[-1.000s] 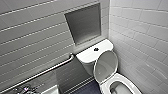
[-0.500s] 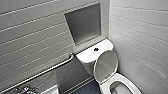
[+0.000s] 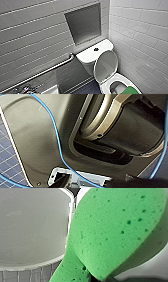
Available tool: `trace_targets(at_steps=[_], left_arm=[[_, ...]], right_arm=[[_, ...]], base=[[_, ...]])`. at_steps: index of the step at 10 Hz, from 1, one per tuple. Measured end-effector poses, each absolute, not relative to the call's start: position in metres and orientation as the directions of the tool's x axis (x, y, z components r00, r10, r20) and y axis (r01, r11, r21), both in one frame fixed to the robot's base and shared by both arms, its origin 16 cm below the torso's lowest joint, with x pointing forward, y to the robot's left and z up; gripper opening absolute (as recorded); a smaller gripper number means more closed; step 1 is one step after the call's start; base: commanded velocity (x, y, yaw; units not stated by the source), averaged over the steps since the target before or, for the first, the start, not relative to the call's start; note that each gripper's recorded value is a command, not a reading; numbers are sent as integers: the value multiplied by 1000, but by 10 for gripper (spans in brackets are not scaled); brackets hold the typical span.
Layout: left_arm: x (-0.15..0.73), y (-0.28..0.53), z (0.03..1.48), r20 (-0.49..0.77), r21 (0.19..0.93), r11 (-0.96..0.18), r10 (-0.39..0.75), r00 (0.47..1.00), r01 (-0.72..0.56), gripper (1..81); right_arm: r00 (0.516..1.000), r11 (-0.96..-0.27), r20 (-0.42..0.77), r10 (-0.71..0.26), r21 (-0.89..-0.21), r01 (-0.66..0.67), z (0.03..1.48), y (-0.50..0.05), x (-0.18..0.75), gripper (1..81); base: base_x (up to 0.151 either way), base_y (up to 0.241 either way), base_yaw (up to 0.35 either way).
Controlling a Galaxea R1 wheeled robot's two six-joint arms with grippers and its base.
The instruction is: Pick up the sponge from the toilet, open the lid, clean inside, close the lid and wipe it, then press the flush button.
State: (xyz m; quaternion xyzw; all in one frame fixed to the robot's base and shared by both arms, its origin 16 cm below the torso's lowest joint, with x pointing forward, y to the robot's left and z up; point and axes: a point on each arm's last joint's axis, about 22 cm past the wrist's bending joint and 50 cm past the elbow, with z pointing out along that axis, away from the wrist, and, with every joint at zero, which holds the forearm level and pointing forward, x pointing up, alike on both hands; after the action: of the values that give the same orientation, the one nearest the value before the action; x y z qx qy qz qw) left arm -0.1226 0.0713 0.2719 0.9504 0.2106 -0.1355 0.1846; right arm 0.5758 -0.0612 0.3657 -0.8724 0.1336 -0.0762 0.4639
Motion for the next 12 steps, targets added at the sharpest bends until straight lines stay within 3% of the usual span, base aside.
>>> trace_targets(at_steps=[5,7,12], left_arm=[[-122,72,272,-333,294,-843,351,875,450,811],[-122,72,272,-333,293,-844,351,875,450,811],[-123,72,272,-334,293,-844,351,875,450,811]], right_arm=[[987,-598,50,-152,-800,-51,357,21,642,10],[994,-632,49,-100,-774,-25,358,29,657,10],[991,-721,89,-95,-692,-7,326,26,694,10]], base=[[0,0,0],[0,0,0],[0,0,0]])
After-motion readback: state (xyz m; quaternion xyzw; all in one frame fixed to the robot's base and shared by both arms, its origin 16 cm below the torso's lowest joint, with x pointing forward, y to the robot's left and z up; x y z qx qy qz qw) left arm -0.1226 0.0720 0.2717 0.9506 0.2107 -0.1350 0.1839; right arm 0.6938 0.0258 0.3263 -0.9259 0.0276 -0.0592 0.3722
